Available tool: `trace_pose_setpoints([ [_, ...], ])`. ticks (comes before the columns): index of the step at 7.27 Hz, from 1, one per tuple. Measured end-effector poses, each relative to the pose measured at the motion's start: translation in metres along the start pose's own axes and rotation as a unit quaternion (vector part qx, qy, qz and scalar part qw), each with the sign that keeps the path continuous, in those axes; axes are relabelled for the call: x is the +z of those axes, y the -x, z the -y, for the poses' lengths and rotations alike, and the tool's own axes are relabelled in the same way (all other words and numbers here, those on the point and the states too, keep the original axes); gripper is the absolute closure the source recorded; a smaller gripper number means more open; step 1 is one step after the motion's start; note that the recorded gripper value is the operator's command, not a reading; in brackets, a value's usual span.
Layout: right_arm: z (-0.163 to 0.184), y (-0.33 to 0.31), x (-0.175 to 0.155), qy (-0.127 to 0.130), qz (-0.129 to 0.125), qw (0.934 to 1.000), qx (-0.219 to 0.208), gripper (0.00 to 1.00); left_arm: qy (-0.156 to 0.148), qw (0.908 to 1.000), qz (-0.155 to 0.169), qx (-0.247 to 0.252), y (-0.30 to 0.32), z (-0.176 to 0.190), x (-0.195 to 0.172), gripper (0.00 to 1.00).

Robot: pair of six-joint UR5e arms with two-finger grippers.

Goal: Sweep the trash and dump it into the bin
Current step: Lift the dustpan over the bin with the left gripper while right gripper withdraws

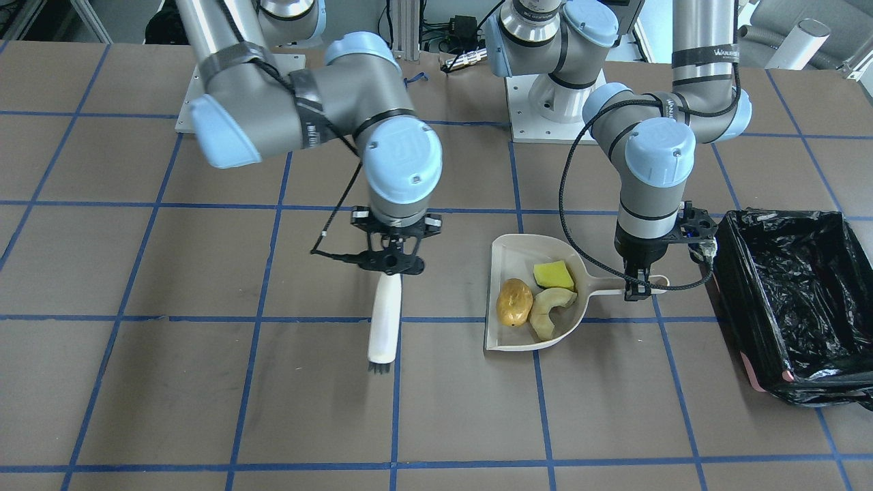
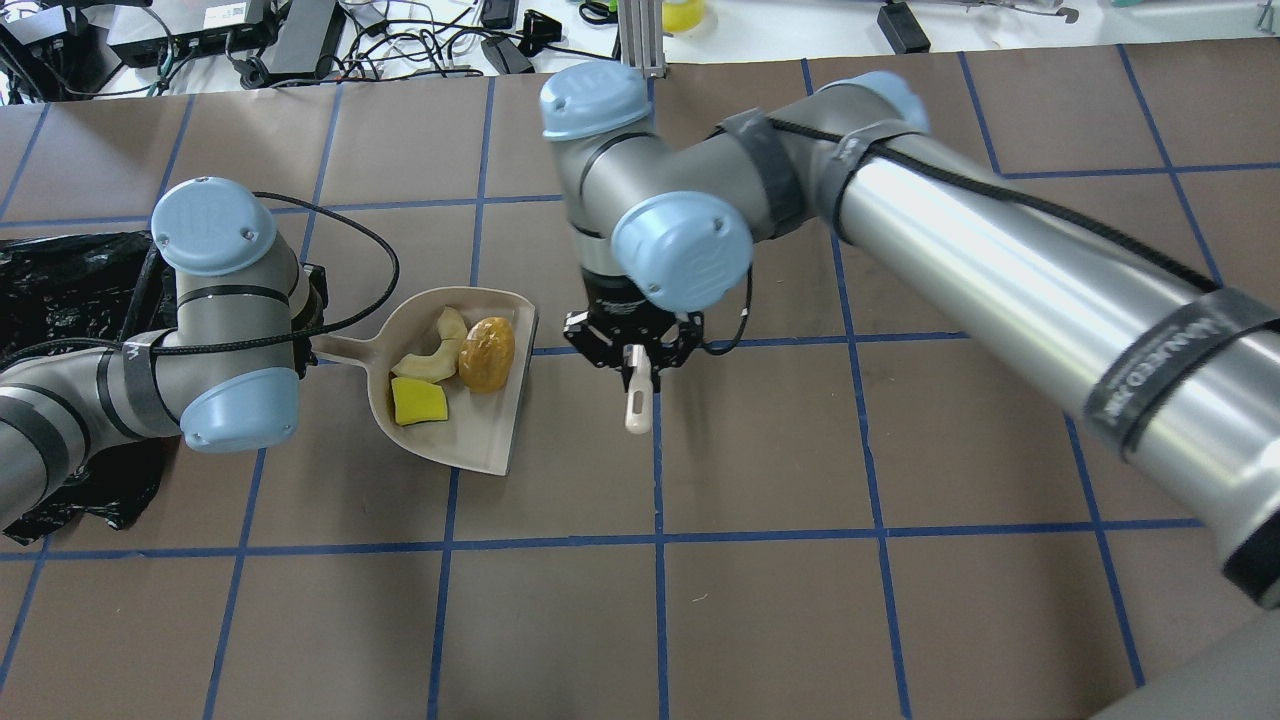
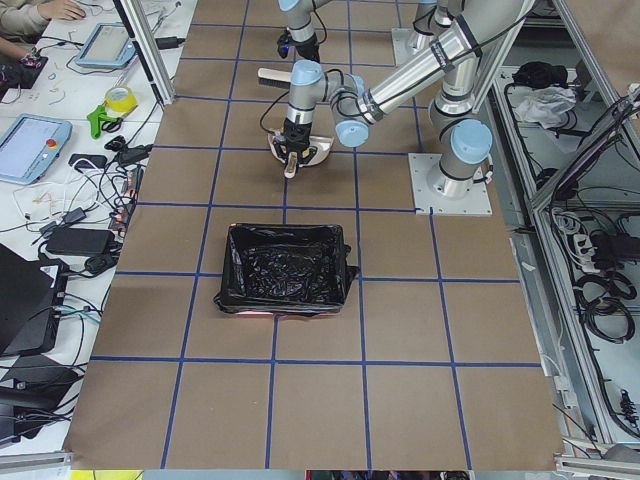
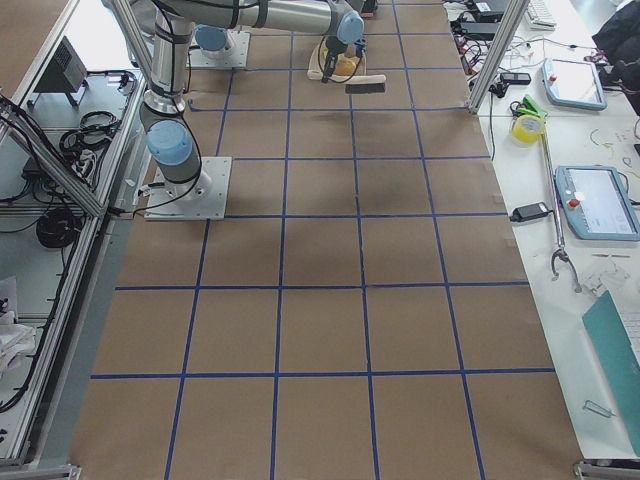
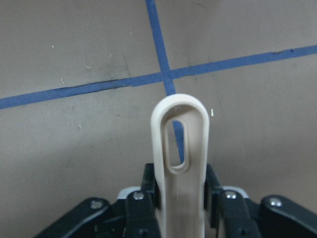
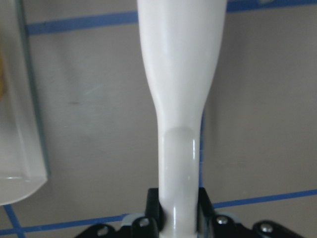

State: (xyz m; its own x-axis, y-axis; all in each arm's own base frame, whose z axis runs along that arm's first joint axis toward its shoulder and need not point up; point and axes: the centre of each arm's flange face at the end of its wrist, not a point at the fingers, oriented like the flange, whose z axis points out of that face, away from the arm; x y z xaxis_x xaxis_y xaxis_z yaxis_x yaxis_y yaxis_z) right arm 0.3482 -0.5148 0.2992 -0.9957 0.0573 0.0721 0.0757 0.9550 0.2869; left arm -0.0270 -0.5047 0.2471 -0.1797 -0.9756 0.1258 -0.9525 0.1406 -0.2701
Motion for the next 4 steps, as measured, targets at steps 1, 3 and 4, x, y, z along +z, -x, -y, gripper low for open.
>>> trace_pose_setpoints([
  [1,0.025,-0.056,-0.009,0.01,-0.007,0.9999,-0.01,0.87,0.018,0.9998,-0.004,-0.001,-0.008,0.001,-0.007,1.0],
  [3,0.075,-0.173,-0.015,0.021,-0.005,0.9997,-0.011,0.87,0.068,0.9975,0.014,-0.008,-0.041,0.014,-0.04,1.0],
  [4,0.093,-0.228,-0.014,0.023,0.001,0.9997,-0.007,0.87,0.083,0.996,0.032,-0.013,-0.058,0.03,-0.063,1.0],
])
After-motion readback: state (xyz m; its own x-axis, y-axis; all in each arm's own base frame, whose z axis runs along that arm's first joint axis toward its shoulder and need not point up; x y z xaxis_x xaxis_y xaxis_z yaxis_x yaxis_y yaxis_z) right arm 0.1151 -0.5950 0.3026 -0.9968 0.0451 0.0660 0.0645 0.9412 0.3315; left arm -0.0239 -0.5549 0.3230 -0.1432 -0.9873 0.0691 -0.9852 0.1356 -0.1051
